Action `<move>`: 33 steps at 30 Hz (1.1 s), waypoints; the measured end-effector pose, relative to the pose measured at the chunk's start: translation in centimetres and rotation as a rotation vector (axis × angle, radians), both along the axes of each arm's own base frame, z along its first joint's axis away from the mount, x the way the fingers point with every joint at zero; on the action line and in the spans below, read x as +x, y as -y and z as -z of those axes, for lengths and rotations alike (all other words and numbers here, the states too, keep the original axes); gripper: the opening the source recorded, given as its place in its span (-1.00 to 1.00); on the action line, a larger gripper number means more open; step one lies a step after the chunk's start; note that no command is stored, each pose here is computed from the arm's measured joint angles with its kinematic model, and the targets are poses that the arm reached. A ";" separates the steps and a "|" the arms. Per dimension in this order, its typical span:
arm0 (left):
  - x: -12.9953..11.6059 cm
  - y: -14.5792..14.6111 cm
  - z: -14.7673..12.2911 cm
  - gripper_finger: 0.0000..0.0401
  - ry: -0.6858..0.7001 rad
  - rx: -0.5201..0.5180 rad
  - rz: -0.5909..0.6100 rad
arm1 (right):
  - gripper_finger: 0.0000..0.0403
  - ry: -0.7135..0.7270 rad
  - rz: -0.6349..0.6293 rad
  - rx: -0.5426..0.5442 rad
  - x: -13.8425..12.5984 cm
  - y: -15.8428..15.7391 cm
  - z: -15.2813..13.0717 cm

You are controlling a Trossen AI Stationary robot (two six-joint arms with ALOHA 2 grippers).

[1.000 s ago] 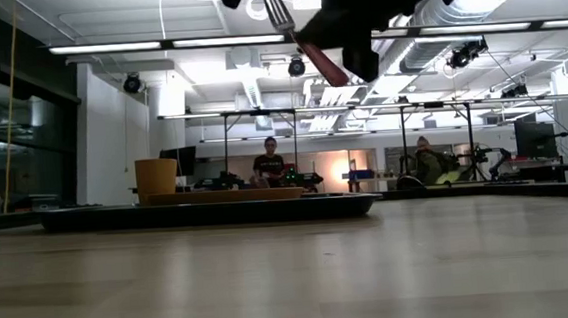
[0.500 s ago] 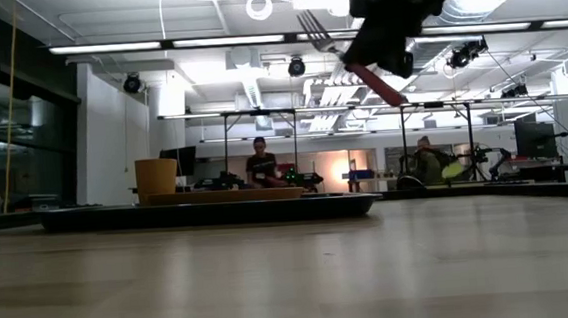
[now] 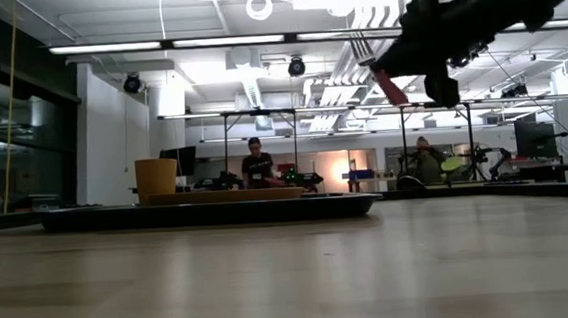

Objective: Pick and place plate/cup/fork/spoon on tray
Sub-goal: Put the pink fork on the black serving tray

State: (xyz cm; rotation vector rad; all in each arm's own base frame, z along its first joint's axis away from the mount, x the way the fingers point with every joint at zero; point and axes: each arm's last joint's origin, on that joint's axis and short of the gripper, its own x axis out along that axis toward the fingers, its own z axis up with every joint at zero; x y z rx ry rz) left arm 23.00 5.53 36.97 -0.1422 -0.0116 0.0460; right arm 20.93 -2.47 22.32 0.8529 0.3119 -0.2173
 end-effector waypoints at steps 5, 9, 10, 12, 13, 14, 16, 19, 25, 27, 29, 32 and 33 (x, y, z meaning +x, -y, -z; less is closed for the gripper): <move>-0.1 0.3 2.3 -0.20 0.148 -0.105 0.018 | -0.98 -0.020 0.154 0.064 1.4 1.4 0.9; 0.0 0.5 2.5 -0.20 0.188 -0.122 0.024 | -0.98 -0.099 0.216 0.095 3.6 4.0 1.8; 0.0 0.6 2.4 -0.20 0.197 -0.120 0.028 | -0.98 -0.122 0.221 0.119 4.2 4.7 2.2; 0.0 0.7 2.1 -0.20 0.215 -0.116 0.037 | -0.98 -0.163 0.207 0.155 5.2 6.1 3.0; 0.0 0.8 1.9 -0.20 0.227 -0.114 0.041 | -0.98 -0.170 0.199 0.170 5.8 6.8 3.3; -0.1 0.9 1.7 -0.20 0.238 -0.111 0.043 | -0.98 -0.179 0.194 0.185 6.4 7.3 3.6; -0.3 0.9 1.2 -0.20 0.265 -0.105 0.047 | -0.98 -0.217 0.187 0.222 7.3 8.4 4.7; -0.7 1.0 0.3 -0.20 0.323 -0.115 0.055 | -0.98 -0.245 0.184 0.252 8.8 9.5 5.6; -3.5 1.7 -2.9 -0.20 0.549 -0.082 0.087 | -0.98 -0.318 0.207 0.262 11.4 10.8 6.4; -4.3 1.8 -3.4 -0.20 0.579 -0.074 0.090 | -0.98 -0.364 0.231 0.257 12.0 11.2 6.6; -5.0 2.0 -3.8 -0.20 0.603 -0.067 0.093 | -0.98 -0.421 0.241 0.257 12.3 11.4 7.0; -6.0 2.2 -4.3 -0.20 0.633 -0.059 0.096 | -0.98 -0.477 0.261 0.256 12.5 11.7 7.0; -6.2 2.3 -4.4 -0.20 0.640 -0.058 0.097 | -0.98 -0.490 0.276 0.252 12.5 11.8 6.9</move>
